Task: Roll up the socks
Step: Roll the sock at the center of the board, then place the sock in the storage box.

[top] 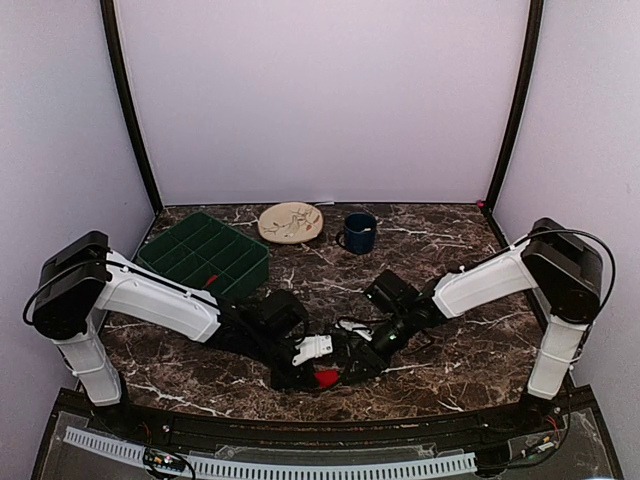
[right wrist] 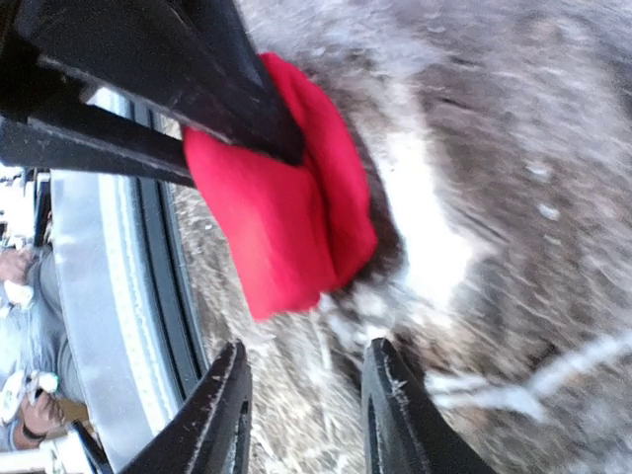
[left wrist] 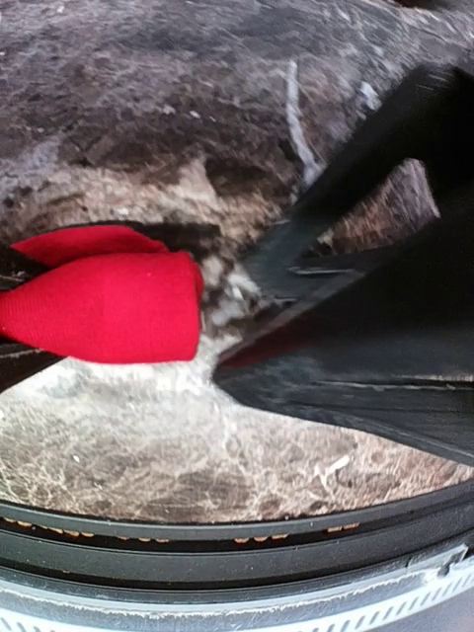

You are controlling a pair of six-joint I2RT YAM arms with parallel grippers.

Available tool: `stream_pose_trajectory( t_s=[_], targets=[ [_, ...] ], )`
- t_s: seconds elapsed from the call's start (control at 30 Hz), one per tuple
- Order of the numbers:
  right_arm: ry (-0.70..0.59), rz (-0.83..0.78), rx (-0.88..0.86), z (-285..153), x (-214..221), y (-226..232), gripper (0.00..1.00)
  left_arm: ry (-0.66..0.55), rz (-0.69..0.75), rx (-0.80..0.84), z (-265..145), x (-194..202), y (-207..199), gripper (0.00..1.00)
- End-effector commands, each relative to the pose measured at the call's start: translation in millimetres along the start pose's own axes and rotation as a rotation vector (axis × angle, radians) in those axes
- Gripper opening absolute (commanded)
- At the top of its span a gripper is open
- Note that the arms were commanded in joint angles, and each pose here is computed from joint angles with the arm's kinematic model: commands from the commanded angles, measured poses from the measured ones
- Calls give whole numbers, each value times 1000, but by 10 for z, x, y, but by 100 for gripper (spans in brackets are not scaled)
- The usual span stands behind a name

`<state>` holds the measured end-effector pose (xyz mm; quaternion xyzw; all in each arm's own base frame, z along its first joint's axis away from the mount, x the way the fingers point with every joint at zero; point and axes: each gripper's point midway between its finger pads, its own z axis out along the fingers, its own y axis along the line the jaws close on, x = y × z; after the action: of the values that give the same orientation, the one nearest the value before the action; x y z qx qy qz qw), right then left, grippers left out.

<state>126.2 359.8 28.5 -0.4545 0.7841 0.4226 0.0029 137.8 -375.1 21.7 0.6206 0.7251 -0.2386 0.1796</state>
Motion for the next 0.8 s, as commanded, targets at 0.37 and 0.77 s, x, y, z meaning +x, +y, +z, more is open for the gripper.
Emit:
stream_pose_trajectory(
  t_s=[0.37, 0.77],
  targets=[
    [-225, 52, 366, -577, -412, -594, 41, -51, -169, -244, -956, -219, 741, 5],
    [-337, 11, 484, -891, -674, -630, 42, -63, -345, -698, -2314, -45, 1725, 5]
  ],
)
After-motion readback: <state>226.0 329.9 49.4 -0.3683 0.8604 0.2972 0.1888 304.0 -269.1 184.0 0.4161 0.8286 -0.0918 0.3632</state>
